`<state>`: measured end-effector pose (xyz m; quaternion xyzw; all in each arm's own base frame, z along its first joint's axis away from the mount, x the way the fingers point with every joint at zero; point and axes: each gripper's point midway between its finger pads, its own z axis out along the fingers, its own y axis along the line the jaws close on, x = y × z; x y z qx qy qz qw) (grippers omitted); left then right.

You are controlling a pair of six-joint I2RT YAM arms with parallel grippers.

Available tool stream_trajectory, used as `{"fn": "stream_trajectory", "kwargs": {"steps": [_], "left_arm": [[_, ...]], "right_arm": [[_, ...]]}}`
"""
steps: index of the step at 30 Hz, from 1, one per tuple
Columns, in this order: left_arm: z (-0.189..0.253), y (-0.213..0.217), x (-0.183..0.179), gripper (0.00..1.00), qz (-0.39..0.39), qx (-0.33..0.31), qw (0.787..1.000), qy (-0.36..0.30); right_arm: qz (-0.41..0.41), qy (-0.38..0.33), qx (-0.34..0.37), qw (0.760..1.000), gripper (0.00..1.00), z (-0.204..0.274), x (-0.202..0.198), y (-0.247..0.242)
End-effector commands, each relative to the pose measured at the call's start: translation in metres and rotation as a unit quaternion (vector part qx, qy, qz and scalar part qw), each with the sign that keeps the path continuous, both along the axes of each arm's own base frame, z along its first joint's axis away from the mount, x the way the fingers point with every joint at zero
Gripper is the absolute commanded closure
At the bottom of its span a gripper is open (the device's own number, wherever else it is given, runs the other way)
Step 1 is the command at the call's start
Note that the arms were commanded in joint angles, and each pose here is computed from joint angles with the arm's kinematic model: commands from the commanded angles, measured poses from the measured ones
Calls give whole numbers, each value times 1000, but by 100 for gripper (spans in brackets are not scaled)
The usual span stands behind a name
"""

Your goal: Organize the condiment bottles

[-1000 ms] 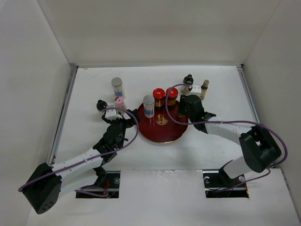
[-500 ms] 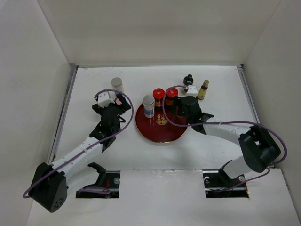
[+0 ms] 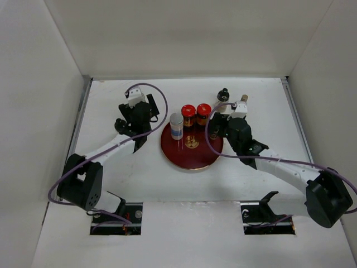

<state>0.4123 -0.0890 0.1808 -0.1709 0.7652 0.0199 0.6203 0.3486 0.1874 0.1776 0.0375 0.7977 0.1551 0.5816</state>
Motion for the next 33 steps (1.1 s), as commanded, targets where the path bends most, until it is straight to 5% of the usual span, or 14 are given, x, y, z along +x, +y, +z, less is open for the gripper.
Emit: {"fn": "stream_trajectory", "kwargs": {"steps": [1,20,26,33], "left_arm": [[42,-1,28,11,2,4,999,-47],[16,21,107,9,32,19,999,-15],[11,23,112,33,30,20,999,-9],[-9,18,113,24,17,15,1000,12]], "right_arm": [[-1,-14,21,1000,8,6,3,4],[10,-9,26,1000,7,-5,7,10],[5,-11,28,1000,7,-5,8,7],[5,-15,31,999,7,-2,7,5]]}}
